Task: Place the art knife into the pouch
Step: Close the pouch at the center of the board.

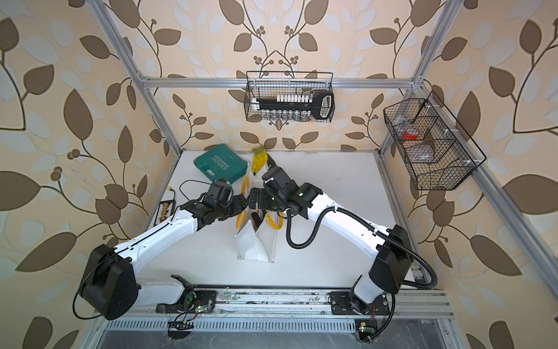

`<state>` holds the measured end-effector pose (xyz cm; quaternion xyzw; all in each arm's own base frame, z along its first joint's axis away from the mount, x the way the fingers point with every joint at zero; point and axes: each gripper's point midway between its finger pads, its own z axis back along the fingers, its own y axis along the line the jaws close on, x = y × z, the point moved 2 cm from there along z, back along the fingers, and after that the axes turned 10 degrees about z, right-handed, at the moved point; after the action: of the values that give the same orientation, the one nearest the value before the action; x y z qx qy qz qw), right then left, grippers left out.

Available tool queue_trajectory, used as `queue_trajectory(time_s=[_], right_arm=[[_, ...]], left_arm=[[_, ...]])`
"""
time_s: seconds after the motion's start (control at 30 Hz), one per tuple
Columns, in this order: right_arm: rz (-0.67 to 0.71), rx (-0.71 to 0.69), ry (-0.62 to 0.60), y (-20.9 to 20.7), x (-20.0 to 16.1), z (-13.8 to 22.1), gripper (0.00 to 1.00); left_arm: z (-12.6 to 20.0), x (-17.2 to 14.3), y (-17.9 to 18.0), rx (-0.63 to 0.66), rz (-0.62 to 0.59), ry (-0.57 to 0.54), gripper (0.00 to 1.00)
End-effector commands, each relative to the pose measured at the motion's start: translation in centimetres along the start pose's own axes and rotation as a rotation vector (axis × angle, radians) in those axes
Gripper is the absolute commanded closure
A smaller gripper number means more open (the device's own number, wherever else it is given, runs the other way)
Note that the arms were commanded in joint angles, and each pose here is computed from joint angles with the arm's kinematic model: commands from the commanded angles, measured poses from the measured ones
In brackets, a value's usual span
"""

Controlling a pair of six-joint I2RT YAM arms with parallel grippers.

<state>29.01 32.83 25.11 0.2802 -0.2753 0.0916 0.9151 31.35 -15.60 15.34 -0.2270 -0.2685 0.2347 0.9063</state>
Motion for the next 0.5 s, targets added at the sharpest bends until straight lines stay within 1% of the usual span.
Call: queue_trajectory(time_s=[0.0, 0.2, 0.47], right_arm=[[-0.008, -0.002, -0.014, 0.6, 0.6, -0.7, 0.00], [-0.006, -0.040, 0.007, 0.2, 0.6, -2.1, 0.00], [0.043, -0.088, 0.026, 0.7, 1.0, -3.3, 0.00]], left_arm=[[-0.1, 0.0, -0.4, -0.005, 0.009, -0.029, 0.22], [0.1, -0.6, -0.6, -0.009, 0.000, -0.022, 0.23], [0.5, -1.3, -0.8, -0.014, -0.012, -0.017, 0.23]])
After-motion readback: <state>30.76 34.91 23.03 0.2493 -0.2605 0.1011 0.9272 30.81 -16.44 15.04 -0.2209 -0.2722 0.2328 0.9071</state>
